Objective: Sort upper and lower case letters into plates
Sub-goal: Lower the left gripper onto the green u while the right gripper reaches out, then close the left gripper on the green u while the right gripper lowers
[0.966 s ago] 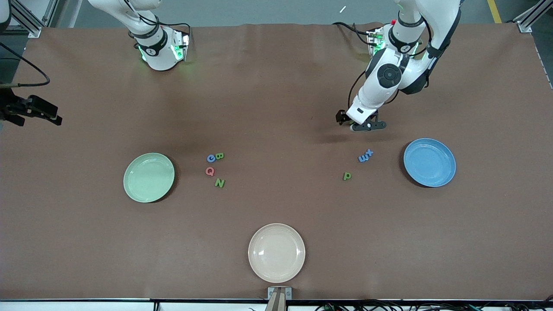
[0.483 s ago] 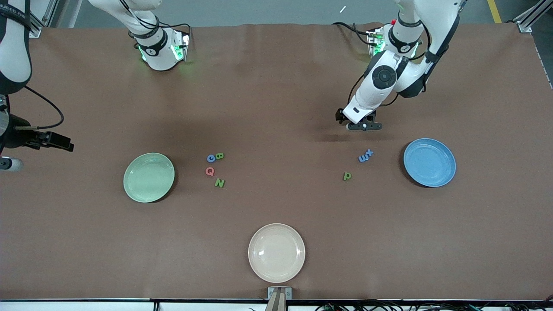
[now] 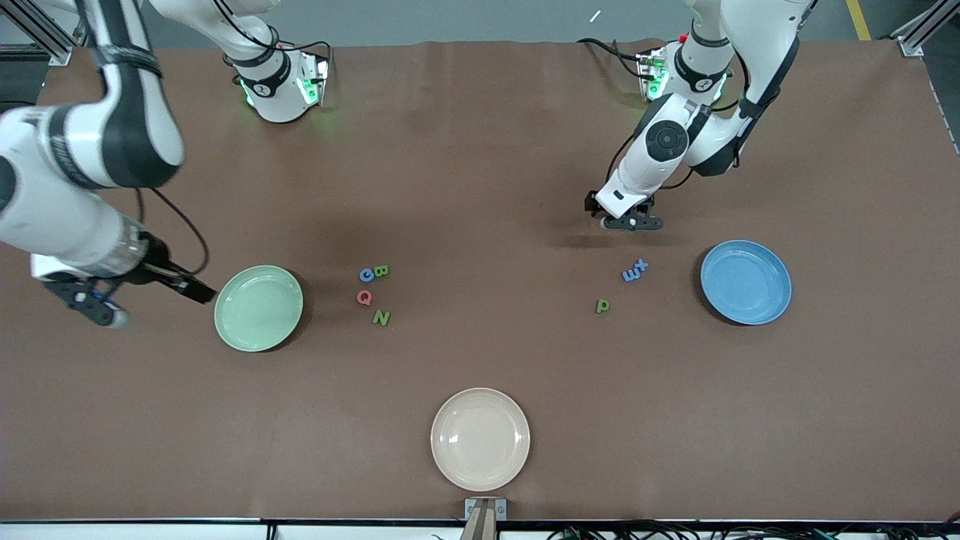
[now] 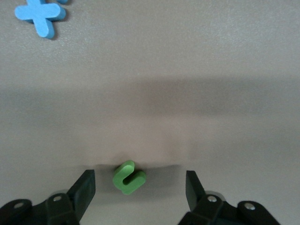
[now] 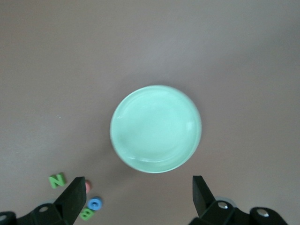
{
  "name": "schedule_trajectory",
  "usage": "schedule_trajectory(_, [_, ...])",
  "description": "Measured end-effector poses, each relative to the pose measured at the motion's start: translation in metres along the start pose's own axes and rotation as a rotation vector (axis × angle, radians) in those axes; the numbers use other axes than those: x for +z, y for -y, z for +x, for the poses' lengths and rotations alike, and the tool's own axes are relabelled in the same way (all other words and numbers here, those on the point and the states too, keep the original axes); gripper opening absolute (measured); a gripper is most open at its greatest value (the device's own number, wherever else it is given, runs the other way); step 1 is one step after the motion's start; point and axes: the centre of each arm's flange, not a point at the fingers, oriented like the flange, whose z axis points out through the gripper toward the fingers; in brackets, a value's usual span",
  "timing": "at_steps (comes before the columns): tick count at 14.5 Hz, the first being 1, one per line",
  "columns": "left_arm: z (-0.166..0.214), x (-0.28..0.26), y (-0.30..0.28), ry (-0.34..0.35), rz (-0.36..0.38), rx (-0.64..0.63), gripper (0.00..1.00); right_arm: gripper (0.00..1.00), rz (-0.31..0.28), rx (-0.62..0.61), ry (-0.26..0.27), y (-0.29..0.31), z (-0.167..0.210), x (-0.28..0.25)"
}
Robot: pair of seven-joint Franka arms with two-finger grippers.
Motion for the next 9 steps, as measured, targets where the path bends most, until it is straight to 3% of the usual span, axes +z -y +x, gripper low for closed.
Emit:
schedule_trajectory(4, [0.000, 0.004, -0.001, -0.001, 0.013, 0.022, 0.82, 1.00, 0.054, 0.029, 0.058, 0.040, -0.008, 0.061])
schedule_trajectory(9, [0.003, 0.004, 0.005, -0.018, 0.038, 0.022, 0.74, 1.00, 0.062, -0.066, 0.041, 0.095, -0.050, 0.098])
